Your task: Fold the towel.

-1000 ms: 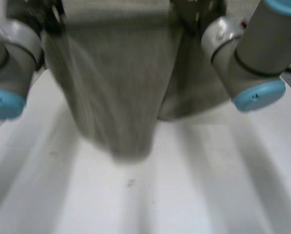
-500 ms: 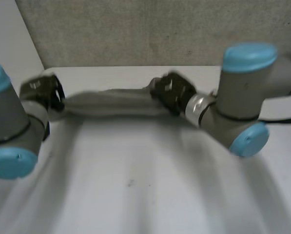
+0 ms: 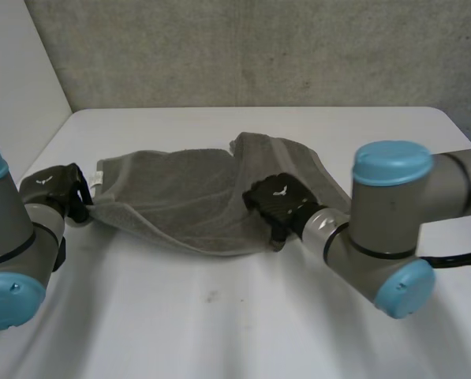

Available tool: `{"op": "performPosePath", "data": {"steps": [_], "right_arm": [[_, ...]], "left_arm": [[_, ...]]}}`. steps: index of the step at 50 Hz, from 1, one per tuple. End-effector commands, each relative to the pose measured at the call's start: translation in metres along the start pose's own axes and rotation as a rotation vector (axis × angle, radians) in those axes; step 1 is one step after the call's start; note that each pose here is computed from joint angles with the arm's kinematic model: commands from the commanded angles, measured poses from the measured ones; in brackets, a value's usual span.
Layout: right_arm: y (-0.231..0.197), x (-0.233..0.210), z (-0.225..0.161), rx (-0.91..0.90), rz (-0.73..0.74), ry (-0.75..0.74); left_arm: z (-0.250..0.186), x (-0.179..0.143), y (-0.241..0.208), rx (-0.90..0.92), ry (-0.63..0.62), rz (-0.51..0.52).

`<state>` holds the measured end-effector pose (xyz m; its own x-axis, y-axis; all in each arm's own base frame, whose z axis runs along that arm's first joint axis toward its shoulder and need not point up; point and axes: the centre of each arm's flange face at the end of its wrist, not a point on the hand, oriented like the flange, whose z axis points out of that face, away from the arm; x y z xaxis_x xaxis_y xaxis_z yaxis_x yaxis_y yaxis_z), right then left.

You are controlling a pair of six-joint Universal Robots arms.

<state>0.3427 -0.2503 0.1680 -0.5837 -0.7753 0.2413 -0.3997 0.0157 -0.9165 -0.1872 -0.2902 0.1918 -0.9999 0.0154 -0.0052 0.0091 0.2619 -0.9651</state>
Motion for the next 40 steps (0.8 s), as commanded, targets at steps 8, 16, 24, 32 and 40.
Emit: {"op": "performPosePath", "data": {"steps": [8, 16, 24, 32, 40], "right_arm": [[0.001, 0.026, -0.031, 0.039, 0.258, 0.088], [0.017, 0.013, -0.031, -0.005, 0.384, 0.04], [0.018, -0.012, -0.02, 0.034, 0.48, -0.059], [0.02, -0.043, -0.001, 0.102, 0.477, -0.123], [0.037, -0.04, 0.027, 0.113, 0.471, -0.037]], "left_arm": [[-0.024, 0.008, -0.044, 0.14, 0.089, -0.033], [-0.038, 0.012, -0.075, 0.236, 0.136, -0.051], [-0.045, 0.015, -0.083, 0.251, 0.151, -0.052], [-0.045, 0.015, -0.079, 0.239, 0.15, -0.052], [-0.043, 0.011, -0.079, 0.233, 0.14, -0.079]]}}
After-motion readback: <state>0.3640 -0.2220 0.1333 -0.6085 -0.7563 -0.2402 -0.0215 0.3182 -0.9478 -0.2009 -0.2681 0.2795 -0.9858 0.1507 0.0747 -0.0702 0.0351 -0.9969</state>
